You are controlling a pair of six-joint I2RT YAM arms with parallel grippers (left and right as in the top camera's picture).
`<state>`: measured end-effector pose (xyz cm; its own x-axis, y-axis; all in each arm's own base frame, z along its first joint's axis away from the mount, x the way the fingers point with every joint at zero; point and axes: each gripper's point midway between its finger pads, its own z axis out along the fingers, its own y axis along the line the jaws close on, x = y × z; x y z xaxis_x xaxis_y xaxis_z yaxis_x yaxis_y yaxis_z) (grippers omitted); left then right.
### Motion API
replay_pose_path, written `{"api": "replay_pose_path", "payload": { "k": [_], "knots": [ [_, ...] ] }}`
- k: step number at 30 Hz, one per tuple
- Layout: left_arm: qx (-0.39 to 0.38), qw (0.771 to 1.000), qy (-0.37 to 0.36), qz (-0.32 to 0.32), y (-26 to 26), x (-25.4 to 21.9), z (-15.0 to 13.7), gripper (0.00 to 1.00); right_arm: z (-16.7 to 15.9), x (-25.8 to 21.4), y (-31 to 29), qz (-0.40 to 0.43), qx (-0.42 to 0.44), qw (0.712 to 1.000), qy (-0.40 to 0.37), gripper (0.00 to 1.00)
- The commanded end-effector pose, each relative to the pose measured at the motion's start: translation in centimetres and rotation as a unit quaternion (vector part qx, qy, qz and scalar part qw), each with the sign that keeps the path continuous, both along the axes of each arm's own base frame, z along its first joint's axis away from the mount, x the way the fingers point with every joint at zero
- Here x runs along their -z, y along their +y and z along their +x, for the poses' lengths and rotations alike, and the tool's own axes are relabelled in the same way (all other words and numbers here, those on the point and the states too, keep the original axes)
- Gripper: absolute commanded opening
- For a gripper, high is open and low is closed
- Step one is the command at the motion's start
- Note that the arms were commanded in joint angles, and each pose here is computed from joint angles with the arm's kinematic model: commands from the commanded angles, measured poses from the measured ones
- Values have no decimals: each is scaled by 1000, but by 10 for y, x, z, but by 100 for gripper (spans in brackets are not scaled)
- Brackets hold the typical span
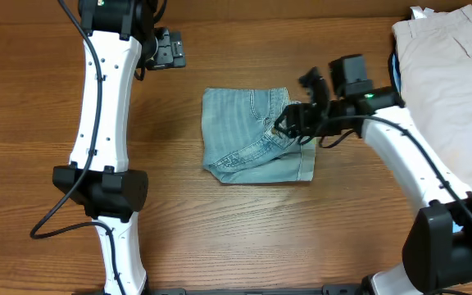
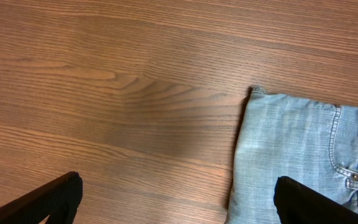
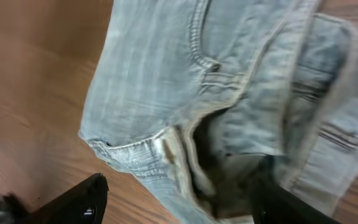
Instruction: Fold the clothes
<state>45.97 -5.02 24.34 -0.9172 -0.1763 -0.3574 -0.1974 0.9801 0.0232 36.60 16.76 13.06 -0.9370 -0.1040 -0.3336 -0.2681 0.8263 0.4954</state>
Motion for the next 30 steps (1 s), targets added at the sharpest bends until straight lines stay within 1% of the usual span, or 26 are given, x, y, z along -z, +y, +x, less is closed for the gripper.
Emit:
{"api": "replay_pose_path", "payload": {
  "k": [1,3,5,6,7,8,9,10,11,15,18,21,25,30],
  "knots": [
    [8,1000,-14,5,1,-10,1,100,2,17,0,-84,-27,996,-28,75],
    [8,1000,-13,6,1,-9,0,100,-2,24,5,-101,-57,993,-34,72],
    [8,1000,-12,6,1,-8,0,100,-4,29,10,-105,-72,991,-31,66],
    [8,1000,-11,6,1,-8,0,100,-5,32,11,-105,-74,991,-28,61],
    [8,1000,-10,6,1,-7,0,100,-5,35,11,-106,-74,991,-24,54],
    [8,1000,-8,6,1,-7,0,100,-6,37,10,-107,-74,991,-20,41],
    [8,1000,-8,6,1,-7,-1,100,-7,39,10,-108,-75,991,-16,28],
    [8,1000,-8,6,1,-7,-1,100,-8,39,10,-108,-72,991,-13,8],
    [8,1000,-8,6,1,-7,0,100,-9,39,9,-108,-70,992,-9,4],
    [8,1000,-8,6,1,-7,-1,100,-17,29,6,-104,-45,994,9,4],
    [8,1000,-6,7,1,-6,-2,100,-36,9,-1,-95,3,994,43,4],
    [8,1000,-6,7,1,-6,-1,100,-57,5,-7,-100,30,990,90,4],
    [8,1000,-6,6,1,-6,-1,100,-80,19,-15,-116,40,982,144,4],
    [8,1000,-6,6,1,-6,-1,100,-107,61,-24,-128,60,970,196,4]
  ]
}}
